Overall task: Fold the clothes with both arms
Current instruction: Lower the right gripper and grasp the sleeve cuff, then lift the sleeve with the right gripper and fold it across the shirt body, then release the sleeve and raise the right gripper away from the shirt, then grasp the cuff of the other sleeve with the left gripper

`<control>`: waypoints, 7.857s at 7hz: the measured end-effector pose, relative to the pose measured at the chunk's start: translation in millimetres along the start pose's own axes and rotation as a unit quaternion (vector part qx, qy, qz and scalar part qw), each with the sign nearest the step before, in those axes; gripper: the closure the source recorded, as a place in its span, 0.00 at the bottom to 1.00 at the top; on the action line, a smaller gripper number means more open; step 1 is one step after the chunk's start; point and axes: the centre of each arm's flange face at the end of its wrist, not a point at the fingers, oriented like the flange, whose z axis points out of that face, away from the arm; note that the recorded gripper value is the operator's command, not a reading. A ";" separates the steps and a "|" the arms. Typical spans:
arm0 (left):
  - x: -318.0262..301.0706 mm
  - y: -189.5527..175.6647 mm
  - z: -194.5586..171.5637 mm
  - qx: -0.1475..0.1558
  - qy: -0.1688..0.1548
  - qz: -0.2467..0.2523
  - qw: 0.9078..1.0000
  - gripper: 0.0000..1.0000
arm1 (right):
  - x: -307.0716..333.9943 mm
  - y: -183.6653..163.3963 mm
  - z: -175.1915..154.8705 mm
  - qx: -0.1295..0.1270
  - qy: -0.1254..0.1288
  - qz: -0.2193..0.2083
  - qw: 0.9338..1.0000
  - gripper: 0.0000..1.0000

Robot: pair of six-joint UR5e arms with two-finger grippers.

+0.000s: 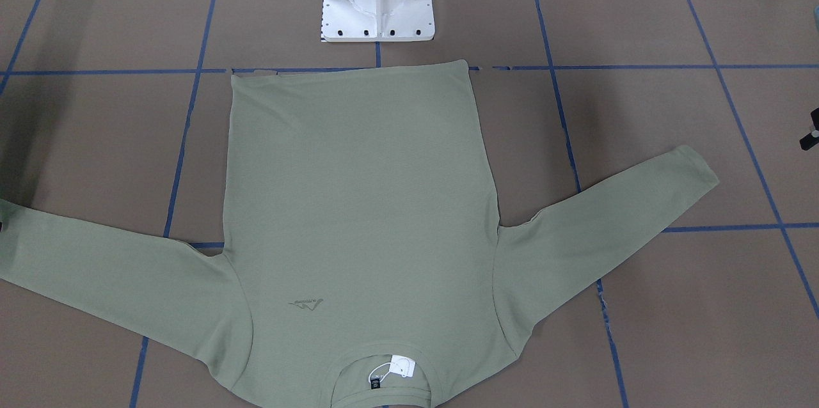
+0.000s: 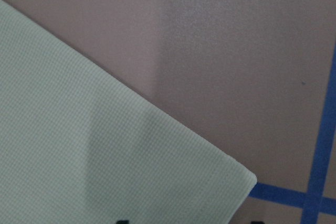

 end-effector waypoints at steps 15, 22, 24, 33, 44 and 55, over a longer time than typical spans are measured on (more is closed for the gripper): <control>1.0 -5.5 -5.7 0.006 -0.001 -0.001 1.000 0.00 | -230.0 -107.0 -125.0 0.096 -0.134 -0.010 0.986 1.00; -2.9 -2.1 -3.7 0.002 -0.002 -0.005 1.000 0.00 | -737.7 -184.4 -165.2 0.197 -0.166 -0.016 0.966 1.00; -3.0 -3.0 -3.3 0.002 -0.002 -0.006 1.000 0.00 | -814.0 -169.6 -123.8 0.193 -0.141 -0.020 0.971 1.00; -11.1 -8.6 -10.6 0.009 -0.016 -0.018 1.000 0.00 | -898.6 -166.3 -107.0 0.247 -0.108 0.037 0.962 0.02; 110.4 91.3 128.6 0.093 -0.090 -0.276 0.952 0.00 | -415.9 -90.9 -175.2 0.014 0.013 0.091 0.996 0.00; 110.0 120.1 197.3 0.082 -0.102 -0.296 0.946 0.14 | -399.1 -77.2 -179.1 0.011 0.010 0.083 0.996 0.00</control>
